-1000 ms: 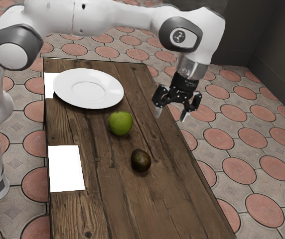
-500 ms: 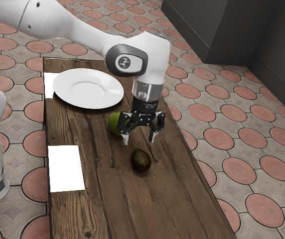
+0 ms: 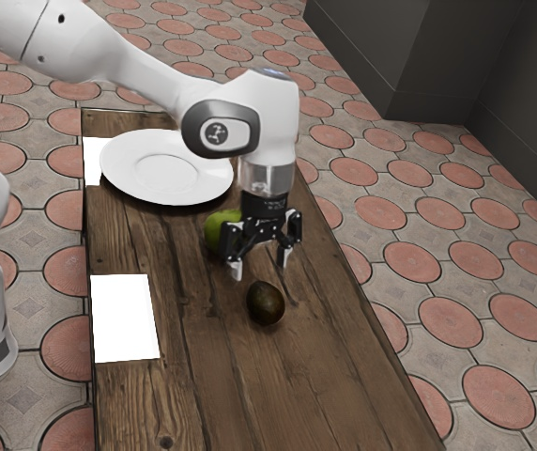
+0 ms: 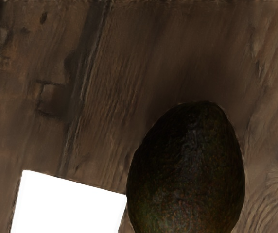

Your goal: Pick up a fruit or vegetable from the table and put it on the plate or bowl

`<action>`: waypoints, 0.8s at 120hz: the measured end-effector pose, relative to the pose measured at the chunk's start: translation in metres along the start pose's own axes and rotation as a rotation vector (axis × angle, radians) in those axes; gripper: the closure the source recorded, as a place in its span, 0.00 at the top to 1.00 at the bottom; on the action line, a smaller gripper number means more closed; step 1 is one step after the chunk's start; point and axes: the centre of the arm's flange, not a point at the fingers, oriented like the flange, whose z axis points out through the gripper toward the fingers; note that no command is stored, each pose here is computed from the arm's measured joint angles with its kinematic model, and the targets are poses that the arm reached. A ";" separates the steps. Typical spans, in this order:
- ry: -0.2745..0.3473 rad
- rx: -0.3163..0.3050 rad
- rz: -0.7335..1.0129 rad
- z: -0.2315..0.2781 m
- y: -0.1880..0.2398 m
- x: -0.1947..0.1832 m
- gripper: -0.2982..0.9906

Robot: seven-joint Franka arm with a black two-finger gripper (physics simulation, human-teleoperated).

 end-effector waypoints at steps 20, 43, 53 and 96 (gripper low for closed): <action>-0.008 -0.007 -0.032 -0.002 0.009 0.012 0.77; -0.001 0.001 0.053 0.004 0.008 0.008 0.77; 0.006 0.027 0.103 0.019 0.004 -0.003 0.77; 0.003 0.078 0.146 0.067 0.018 -0.004 0.77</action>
